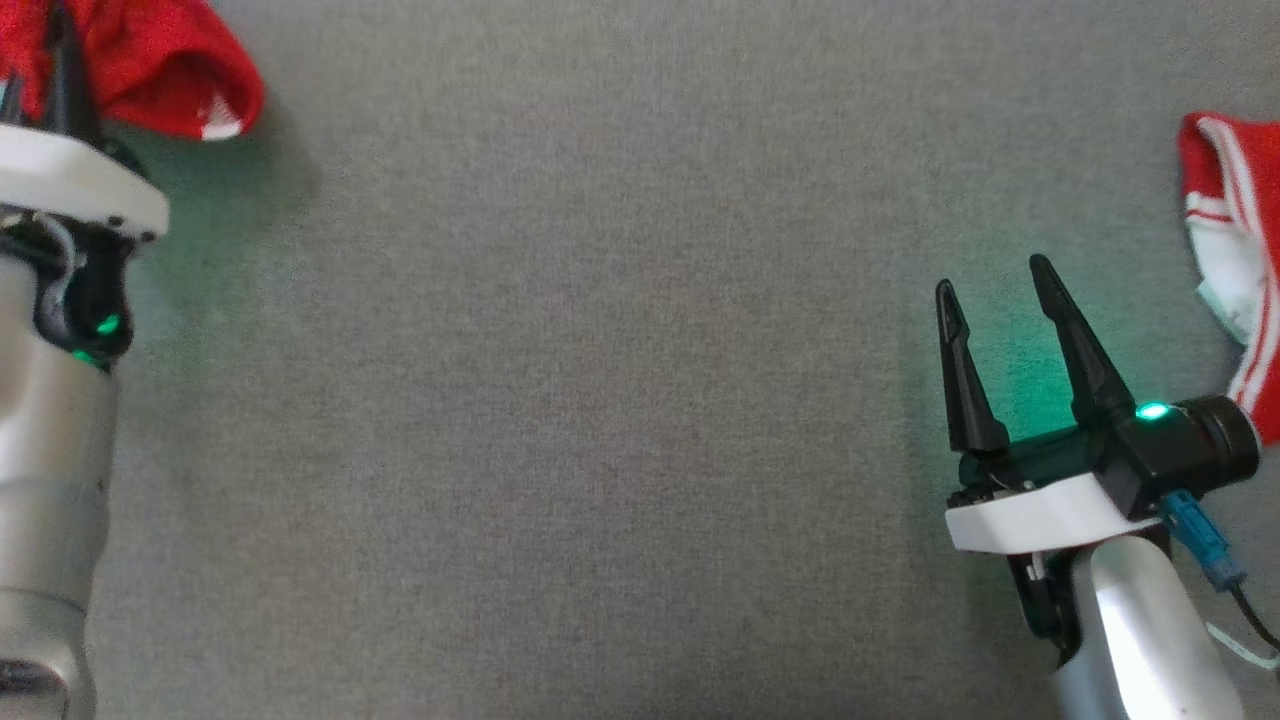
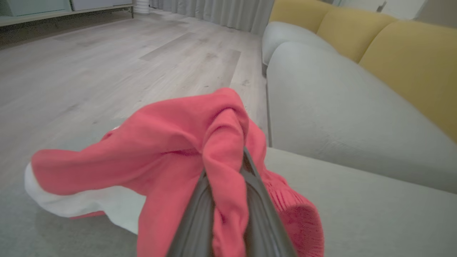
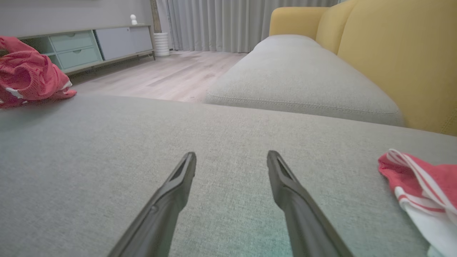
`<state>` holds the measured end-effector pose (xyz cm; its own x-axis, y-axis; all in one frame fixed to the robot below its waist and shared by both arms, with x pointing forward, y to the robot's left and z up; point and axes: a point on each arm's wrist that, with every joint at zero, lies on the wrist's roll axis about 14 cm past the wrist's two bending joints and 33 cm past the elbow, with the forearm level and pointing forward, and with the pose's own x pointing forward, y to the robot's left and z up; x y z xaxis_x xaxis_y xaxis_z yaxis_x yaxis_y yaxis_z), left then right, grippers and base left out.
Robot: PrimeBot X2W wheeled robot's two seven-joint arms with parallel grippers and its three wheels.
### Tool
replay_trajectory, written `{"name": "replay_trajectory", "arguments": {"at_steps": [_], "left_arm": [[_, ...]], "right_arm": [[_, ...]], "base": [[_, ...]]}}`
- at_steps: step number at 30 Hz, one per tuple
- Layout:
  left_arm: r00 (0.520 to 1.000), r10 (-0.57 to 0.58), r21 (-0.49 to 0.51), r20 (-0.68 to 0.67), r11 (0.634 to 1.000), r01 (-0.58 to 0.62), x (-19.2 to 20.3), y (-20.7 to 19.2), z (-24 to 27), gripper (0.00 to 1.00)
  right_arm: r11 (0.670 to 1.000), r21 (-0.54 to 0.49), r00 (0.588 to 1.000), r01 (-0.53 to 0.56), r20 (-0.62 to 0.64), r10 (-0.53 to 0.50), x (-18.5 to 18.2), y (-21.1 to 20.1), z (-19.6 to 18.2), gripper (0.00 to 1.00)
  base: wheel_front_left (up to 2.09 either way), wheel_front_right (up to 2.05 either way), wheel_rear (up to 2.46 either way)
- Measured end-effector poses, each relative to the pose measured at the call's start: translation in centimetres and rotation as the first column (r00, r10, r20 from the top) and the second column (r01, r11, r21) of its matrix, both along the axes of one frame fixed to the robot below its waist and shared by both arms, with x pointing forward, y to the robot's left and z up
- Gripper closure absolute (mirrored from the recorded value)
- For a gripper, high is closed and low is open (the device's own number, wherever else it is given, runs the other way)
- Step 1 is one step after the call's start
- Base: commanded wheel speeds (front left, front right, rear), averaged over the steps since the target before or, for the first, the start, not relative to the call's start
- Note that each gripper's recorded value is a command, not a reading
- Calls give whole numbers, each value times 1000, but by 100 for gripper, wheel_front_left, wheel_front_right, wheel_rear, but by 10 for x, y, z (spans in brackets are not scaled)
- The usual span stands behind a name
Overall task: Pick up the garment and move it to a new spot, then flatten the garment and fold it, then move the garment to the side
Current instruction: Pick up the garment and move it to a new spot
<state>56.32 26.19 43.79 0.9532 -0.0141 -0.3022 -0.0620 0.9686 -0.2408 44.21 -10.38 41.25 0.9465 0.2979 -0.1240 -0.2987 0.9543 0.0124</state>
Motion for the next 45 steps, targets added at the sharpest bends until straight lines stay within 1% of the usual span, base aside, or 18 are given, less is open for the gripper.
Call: {"name": "replay_trajectory", "arguments": {"at_steps": [5, 9, 11, 14, 18, 20, 23, 26, 27, 28, 31, 33, 36, 38, 39, 40, 43, 45], "left_arm": [[978, -146, -123, 149, 979, 164, -13, -55, 66, 100], [943, -230, -201, 242, 939, 280, -41, -98, 105, 100], [920, -267, -253, 286, 905, 342, -58, -127, 124, 100], [871, -355, -323, 340, 825, 463, -89, -181, 147, 100], [798, -486, -444, 356, 663, 602, -142, -254, 156, 100], [782, -517, -507, 348, 598, 621, -162, -279, 155, 100], [780, -540, -572, 316, 548, 610, -179, -297, 148, 100], [809, -534, -671, 246, 508, 540, -186, -304, 132, 100], [831, -517, -705, 204, 512, 492, -184, -302, 122, 100], [870, -471, -739, 146, 532, 412, -176, -293, 107, 100], [965, -259, -720, -51, 679, 144, -145, -242, 46, 100], [982, -124, -670, -144, 743, -5, -131, -207, 13, 100], [976, 35, -620, -215, 768, -164, -118, -172, -19, 97], [967, 87, -603, -240, 767, -219, -115, -162, -30, 62], [966, 110, -588, -233, 775, -230, -114, -158, -33, 12], [969, 126, -576, -212, 785, -229, -114, -155, -34, 0], [987, 103, -457, -125, 877, -150, -117, -151, -34, 0], [990, 93, -434, -103, 891, -129, -119, -151, -33, 0]], "right_arm": [[999, 49, 999, 22, 47, -25, -9, -3, 28, 0], [995, 91, 996, 47, 72, -53, -18, -9, 45, 0], [993, 103, 994, 56, 92, -65, -21, -12, 54, 0], [990, 114, 990, 80, 110, -93, -25, -21, 63, 0], [985, 126, 983, 120, 124, -136, -31, -35, 71, 0], [983, 122, 981, 139, 118, -153, -37, -41, 69, 0], [979, 114, 977, 171, 109, -184, -46, -52, 67, 0], [971, 117, 969, 207, 110, -220, -51, -63, 69, 0], [969, 116, 966, 220, 110, -232, -53, -67, 69, 0], [966, 115, 964, 230, 110, -243, -54, -71, 70, 0], [963, 111, 960, 246, 108, -257, -57, -76, 69, 0], [962, 109, 960, 249, 103, -260, -59, -77, 68, 0], [963, 110, 962, 244, 95, -255, -62, -74, 66, 0], [965, 112, 963, 239, 96, -250, -62, -72, 67, 0], [965, 112, 963, 239, 97, -250, -63, -72, 67, 0], [965, 112, 964, 237, 99, -248, -62, -72, 67, 0], [965, 112, 963, 238, 104, -250, -63, -72, 69, 0], [964, 109, 962, 242, 105, -253, -64, -74, 70, 0]], "base": [[0, 0, 0], [0, 0, 0], [0, 0, 0], [0, 0, 0], [0, 0, 0], [0, 0, 0], [0, 0, 0], [0, 0, 0], [0, 0, 0], [0, 0, 0], [0, 0, 0], [0, 0, 0], [0, 0, 0], [0, 0, 0], [0, 0, 0], [0, 0, 0], [0, 0, 0], [0, 0, 0]]}}
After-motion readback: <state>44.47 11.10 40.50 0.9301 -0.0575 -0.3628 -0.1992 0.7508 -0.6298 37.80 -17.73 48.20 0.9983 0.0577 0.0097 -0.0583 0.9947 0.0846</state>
